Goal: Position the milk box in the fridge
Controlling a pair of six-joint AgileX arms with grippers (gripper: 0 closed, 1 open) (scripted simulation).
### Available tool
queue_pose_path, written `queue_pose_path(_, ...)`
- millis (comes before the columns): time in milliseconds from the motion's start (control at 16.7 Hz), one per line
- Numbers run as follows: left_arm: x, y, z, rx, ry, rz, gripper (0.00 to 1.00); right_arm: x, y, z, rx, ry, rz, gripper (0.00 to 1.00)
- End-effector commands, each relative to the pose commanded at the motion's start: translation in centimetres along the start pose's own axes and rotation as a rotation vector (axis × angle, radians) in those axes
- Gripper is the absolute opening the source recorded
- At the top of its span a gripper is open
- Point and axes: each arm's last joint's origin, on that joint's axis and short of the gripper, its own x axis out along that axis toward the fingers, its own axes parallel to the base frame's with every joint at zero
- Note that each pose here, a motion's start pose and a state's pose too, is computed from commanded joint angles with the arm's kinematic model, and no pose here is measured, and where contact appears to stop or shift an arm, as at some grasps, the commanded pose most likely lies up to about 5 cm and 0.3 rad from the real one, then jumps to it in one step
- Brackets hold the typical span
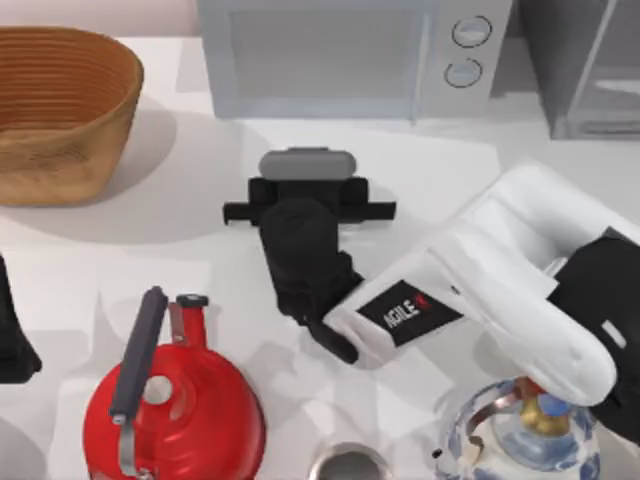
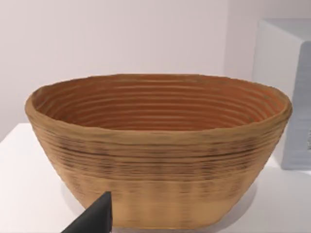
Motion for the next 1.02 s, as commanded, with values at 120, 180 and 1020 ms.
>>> queue_pose_path(120, 0.0, 0.0, 0.0, 0.000, 0.000, 0.000, 1.00, 0.0, 0.3, 2.1, 0.001, -0.004, 0.003, 0.00)
queue_pose_path(180, 0.0, 0.0, 0.0, 0.000, 0.000, 0.000, 1.00, 0.0, 0.4, 3.6, 0.001, -0.005, 0.003, 0.00)
queue_pose_path(1020, 0.0, 0.0, 0.0, 0.000, 0.000, 0.000, 1.00, -1.4, -0.4, 14.3, 0.000, 0.004, 0.002, 0.00)
